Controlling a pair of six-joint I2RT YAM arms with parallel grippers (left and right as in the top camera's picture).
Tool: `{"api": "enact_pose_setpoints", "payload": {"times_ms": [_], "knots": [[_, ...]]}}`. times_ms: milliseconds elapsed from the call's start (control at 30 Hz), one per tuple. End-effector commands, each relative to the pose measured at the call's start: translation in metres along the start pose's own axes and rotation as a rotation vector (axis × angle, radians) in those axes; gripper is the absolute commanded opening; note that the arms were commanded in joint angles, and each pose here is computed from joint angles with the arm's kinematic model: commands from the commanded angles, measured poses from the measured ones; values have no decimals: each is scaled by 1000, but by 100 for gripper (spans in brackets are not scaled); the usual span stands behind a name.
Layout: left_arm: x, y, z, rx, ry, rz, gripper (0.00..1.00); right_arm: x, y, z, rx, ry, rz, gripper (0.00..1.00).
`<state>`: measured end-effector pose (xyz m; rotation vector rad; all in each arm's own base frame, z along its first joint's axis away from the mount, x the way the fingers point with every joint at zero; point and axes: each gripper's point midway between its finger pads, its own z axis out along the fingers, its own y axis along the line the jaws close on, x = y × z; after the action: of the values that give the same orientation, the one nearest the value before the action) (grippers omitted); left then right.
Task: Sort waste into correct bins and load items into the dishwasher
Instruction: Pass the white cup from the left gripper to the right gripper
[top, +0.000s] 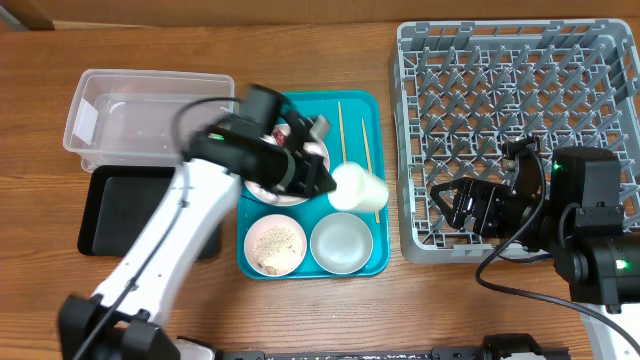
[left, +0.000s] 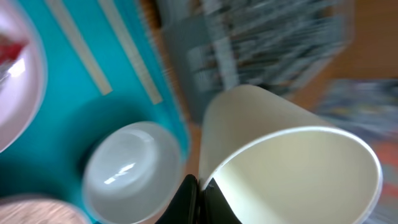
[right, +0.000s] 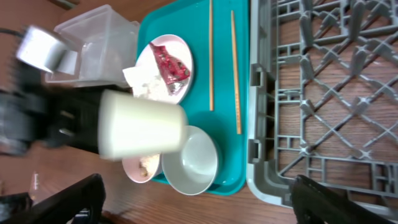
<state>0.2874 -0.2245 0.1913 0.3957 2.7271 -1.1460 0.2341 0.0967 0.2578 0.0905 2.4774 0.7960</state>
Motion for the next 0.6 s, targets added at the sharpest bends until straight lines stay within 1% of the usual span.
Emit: {"api": "enact_pose_setpoints", "payload": {"times_ms": [0, 100, 200, 267, 400, 467, 567], "knots": [[-1, -76, -61, 561, -44, 145, 4, -1, 53, -16, -270, -1, -154, 92], [2, -88, -83, 708, -69, 168, 4, 0, 85, -26, -460, 2, -243, 92], [5, -98, -92, 790, -72, 183, 4, -3, 102, -28, -534, -14, -311, 98], [7, -102, -92, 806, -64, 186, 4, -5, 111, -27, -562, -22, -354, 98], [10, -106, -89, 811, -50, 192, 4, -5, 126, -22, -611, -5, -374, 99], [10, -105, -89, 806, -48, 192, 4, -1, 138, -21, -665, 15, -408, 97], [10, -104, -87, 796, -48, 192, 4, 8, 155, -20, -732, 43, -464, 92]]}}
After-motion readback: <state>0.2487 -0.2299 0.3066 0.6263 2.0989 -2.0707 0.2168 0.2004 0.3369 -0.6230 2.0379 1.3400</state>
